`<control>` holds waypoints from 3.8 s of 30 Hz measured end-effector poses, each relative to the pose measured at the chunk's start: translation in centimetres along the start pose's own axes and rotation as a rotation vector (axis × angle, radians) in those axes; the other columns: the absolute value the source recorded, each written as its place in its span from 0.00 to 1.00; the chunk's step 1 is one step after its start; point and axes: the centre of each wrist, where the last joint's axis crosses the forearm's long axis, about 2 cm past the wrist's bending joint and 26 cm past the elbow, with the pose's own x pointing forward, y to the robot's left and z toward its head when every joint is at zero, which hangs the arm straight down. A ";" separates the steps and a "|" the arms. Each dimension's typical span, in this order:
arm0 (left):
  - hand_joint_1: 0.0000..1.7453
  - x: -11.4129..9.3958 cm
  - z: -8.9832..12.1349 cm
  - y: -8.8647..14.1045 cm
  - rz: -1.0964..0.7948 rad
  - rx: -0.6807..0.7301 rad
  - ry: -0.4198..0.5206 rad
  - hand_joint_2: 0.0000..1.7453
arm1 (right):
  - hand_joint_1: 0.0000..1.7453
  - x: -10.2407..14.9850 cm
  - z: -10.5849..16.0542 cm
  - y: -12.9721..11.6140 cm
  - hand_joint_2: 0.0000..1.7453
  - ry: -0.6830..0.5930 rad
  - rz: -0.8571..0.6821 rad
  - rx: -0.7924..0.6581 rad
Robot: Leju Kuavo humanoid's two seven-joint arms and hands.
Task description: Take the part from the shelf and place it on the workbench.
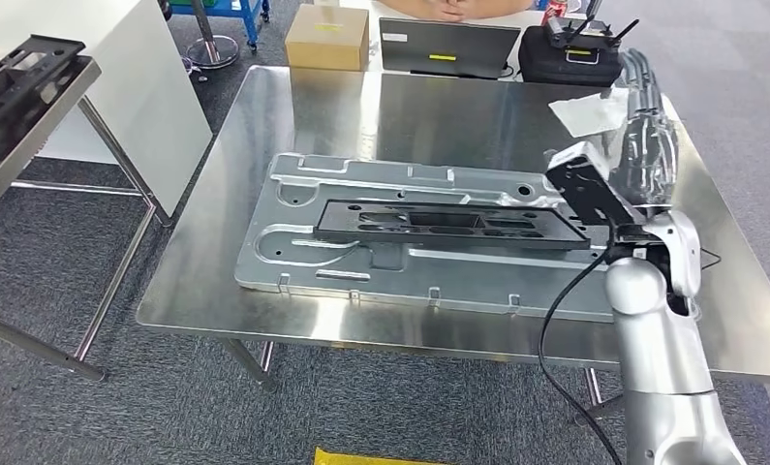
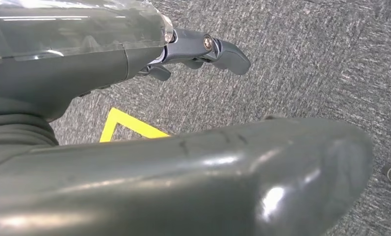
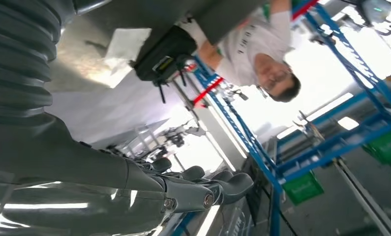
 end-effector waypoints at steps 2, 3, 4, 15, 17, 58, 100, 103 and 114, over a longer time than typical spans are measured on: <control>0.00 0.0 0.0 -0.1 0.001 -0.001 0.000 0.00 | 0.00 0.2 0.0 -1.0 1.00 -0.027 -0.012 -0.028; 0.00 0.0 0.0 -0.1 0.001 -0.001 0.000 0.00 | 0.00 0.2 0.1 -1.3 1.00 -0.036 -0.012 -0.037; 0.00 0.0 0.0 -0.1 0.002 0.000 0.000 0.00 | 0.00 0.2 0.2 -1.6 1.00 -0.041 -0.012 -0.043; 0.00 -0.2 0.1 0.0 0.032 0.037 -0.012 0.00 | 0.00 0.2 2.9 -3.6 1.00 -0.088 -0.339 -0.126; 0.00 -0.2 0.1 0.0 0.048 0.040 -0.018 0.00 | 0.00 0.1 4.3 -3.9 0.75 -0.094 -0.464 -0.113; 0.00 -0.2 0.3 -1.3 -0.044 -0.059 -0.041 0.00 | 0.00 1.6 30.3 -16.1 0.00 0.328 -0.178 -0.087; 0.00 -1.0 0.6 -0.6 -0.129 0.015 -0.021 0.00 | 0.00 -0.2 55.7 3.3 0.00 2.076 -0.246 0.866; 0.00 -0.9 0.5 -0.6 -0.120 0.021 -0.023 0.00 | 0.00 0.0 55.8 3.4 0.00 2.044 -0.252 0.919; 0.00 -1.1 0.5 -0.2 -0.085 0.064 0.004 0.00 | 0.00 -0.1 55.1 4.1 0.00 2.011 -0.232 1.060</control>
